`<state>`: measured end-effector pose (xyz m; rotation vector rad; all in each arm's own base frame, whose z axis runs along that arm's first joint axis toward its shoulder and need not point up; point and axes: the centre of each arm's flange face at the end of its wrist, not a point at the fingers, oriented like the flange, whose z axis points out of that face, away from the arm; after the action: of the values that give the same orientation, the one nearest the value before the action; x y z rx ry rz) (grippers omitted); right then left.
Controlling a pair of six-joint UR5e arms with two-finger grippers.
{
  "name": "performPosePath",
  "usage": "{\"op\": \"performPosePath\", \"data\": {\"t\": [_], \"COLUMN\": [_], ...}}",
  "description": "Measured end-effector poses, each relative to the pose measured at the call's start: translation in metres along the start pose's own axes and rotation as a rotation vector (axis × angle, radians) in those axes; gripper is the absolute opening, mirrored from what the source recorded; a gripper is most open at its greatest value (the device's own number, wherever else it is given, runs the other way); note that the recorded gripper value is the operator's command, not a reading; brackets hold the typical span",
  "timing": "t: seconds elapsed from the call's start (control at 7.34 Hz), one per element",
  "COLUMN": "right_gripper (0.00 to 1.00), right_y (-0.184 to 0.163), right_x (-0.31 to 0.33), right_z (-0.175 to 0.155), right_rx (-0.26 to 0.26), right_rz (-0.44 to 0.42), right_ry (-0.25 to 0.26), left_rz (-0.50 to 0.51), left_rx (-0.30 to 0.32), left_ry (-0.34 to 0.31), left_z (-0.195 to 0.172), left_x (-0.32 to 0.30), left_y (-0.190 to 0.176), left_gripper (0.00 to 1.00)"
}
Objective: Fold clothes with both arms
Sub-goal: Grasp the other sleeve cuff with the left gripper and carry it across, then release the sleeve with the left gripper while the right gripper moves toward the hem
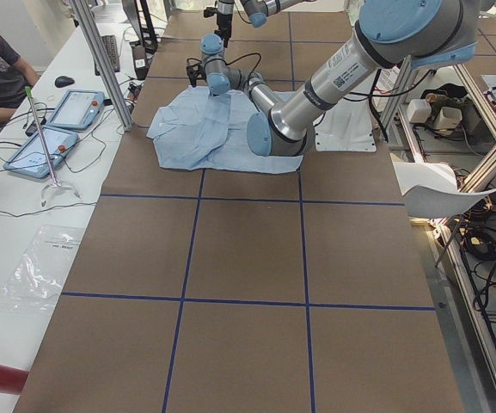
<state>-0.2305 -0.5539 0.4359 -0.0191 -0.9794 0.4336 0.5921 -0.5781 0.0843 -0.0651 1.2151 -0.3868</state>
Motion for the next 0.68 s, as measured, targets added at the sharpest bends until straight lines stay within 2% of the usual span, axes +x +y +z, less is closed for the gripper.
{"op": "performPosePath", "data": {"t": [0.14,0.27,0.41,0.54,0.68], "right_gripper": [0.99,0.99,0.99,0.99,0.99], "right_y": [0.0,0.0,0.001,0.001,0.002], "right_x": [0.0,0.0,0.0,-0.001,-0.002], "right_z": [0.0,0.001,0.0,-0.001,-0.002], "right_rx": [0.0,-0.001,0.0,0.001,0.001], "right_rz": [0.001,0.001,0.002,0.003,0.005], "right_ry": [0.001,0.001,-0.001,-0.002,-0.004], "left_rz": [0.004,0.009,0.012,0.007,-0.006], "left_rx": [0.015,0.028,0.041,0.048,0.048], "left_ry": [0.009,0.021,0.03,0.037,0.045], "left_z": [0.007,0.014,0.02,0.022,0.022], "left_x": [0.005,0.009,0.014,0.019,0.025], "left_y": [0.005,0.006,0.005,0.007,0.011], "left_gripper": [0.1,0.33,0.48,0.72,0.77]}}
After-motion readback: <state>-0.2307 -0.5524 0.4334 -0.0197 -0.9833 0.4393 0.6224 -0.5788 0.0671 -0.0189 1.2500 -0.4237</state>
